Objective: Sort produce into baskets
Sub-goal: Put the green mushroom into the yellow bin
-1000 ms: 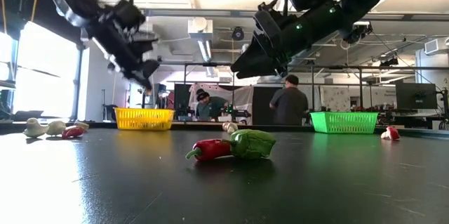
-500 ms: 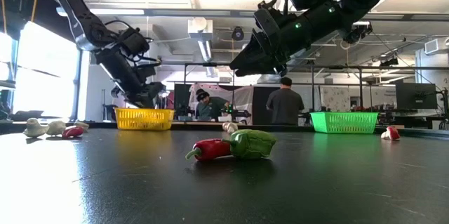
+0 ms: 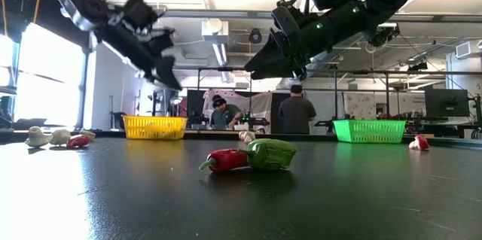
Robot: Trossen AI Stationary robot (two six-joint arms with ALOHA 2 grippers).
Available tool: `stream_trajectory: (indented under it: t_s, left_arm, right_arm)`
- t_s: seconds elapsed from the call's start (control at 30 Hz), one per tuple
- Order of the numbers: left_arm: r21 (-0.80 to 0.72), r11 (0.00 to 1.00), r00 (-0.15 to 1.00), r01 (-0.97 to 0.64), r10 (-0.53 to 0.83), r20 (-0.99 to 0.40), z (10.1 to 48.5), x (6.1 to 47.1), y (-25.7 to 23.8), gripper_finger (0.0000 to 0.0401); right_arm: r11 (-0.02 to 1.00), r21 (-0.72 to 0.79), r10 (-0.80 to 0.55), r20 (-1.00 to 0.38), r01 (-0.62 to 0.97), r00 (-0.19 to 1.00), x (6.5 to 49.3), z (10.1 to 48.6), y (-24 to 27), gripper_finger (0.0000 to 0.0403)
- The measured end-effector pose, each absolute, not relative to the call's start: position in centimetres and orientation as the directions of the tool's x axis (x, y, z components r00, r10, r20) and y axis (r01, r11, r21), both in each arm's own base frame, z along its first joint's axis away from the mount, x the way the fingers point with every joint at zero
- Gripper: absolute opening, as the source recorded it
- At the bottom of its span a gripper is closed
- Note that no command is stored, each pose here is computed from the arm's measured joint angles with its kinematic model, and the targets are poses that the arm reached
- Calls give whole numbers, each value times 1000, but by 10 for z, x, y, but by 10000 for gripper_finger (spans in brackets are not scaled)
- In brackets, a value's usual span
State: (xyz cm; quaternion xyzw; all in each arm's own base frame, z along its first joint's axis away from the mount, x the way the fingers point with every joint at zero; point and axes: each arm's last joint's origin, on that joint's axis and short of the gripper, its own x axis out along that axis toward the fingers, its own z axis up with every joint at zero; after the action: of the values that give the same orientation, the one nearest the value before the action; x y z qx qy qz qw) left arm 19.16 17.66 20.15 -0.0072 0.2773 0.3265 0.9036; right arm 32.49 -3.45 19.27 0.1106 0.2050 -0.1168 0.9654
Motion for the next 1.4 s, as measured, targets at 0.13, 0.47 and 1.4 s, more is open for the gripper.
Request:
stream_trajectory:
  t_s: [0.13,0.47,1.4]
  left_arm:
    - [232,889,733,-394,456,-504,219,201,136,96]
    - [57,985,687,-162,154,-710,223,185,51,78]
    - [-13,999,-77,44,-9,-997,195,210,19,149]
  right_arm:
    - [952,153,-180,-422,265,888,325,193,-34,170]
    - [955,144,-176,-422,258,890,325,193,-34,170]
    - [968,145,-129,-413,205,902,327,194,-17,169]
